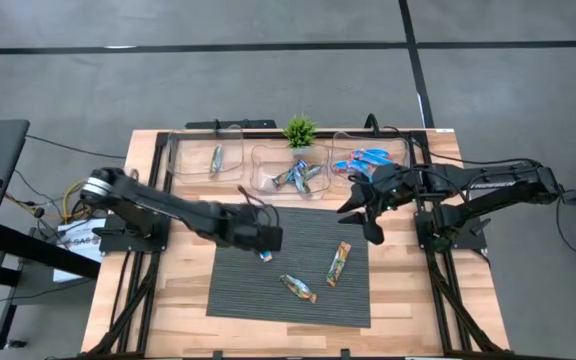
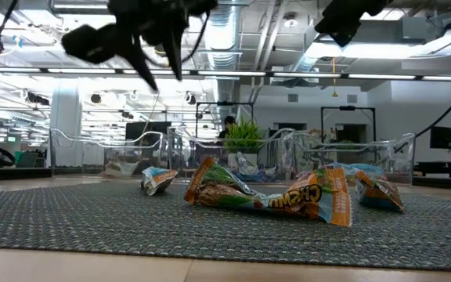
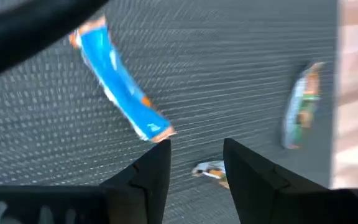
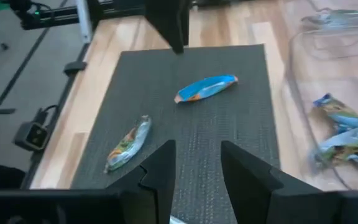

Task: Pick and place Granola Bars by type
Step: Put the yellow granola bar into the left transparent bin

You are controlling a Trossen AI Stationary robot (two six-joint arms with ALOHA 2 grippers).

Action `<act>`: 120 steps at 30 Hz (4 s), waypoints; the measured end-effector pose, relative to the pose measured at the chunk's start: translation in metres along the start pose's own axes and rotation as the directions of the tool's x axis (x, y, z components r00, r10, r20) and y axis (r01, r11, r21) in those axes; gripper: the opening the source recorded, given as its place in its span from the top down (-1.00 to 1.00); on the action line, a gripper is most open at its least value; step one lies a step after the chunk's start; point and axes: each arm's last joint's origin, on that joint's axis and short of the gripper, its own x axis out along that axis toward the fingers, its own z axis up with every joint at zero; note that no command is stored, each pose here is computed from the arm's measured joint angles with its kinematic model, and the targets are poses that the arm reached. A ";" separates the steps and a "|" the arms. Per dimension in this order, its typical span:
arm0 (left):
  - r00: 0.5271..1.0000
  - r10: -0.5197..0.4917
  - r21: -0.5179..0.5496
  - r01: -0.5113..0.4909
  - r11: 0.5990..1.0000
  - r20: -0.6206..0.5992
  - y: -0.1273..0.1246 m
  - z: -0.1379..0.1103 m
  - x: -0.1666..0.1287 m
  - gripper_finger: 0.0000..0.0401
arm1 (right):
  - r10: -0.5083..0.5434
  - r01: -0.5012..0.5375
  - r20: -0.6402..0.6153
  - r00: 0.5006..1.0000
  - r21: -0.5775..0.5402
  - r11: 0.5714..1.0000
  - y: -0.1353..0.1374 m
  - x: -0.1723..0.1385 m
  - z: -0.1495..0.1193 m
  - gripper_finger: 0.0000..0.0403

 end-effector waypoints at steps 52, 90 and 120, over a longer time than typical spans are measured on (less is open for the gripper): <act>0.936 0.335 -0.249 -0.352 0.902 -0.110 0.014 0.002 0.121 0.85 | 0.070 -0.078 -0.073 0.995 -0.117 0.990 0.020 0.002 -0.008 0.41; 0.811 0.452 -0.395 -0.302 0.867 0.372 0.066 0.105 -0.086 0.87 | -0.071 0.076 0.072 0.995 -0.075 0.994 0.011 0.001 0.006 0.41; 0.805 0.470 -0.296 -0.379 0.877 0.361 0.124 0.233 -0.107 0.85 | -0.475 0.461 0.177 0.862 0.117 0.880 -0.028 -0.008 0.017 0.41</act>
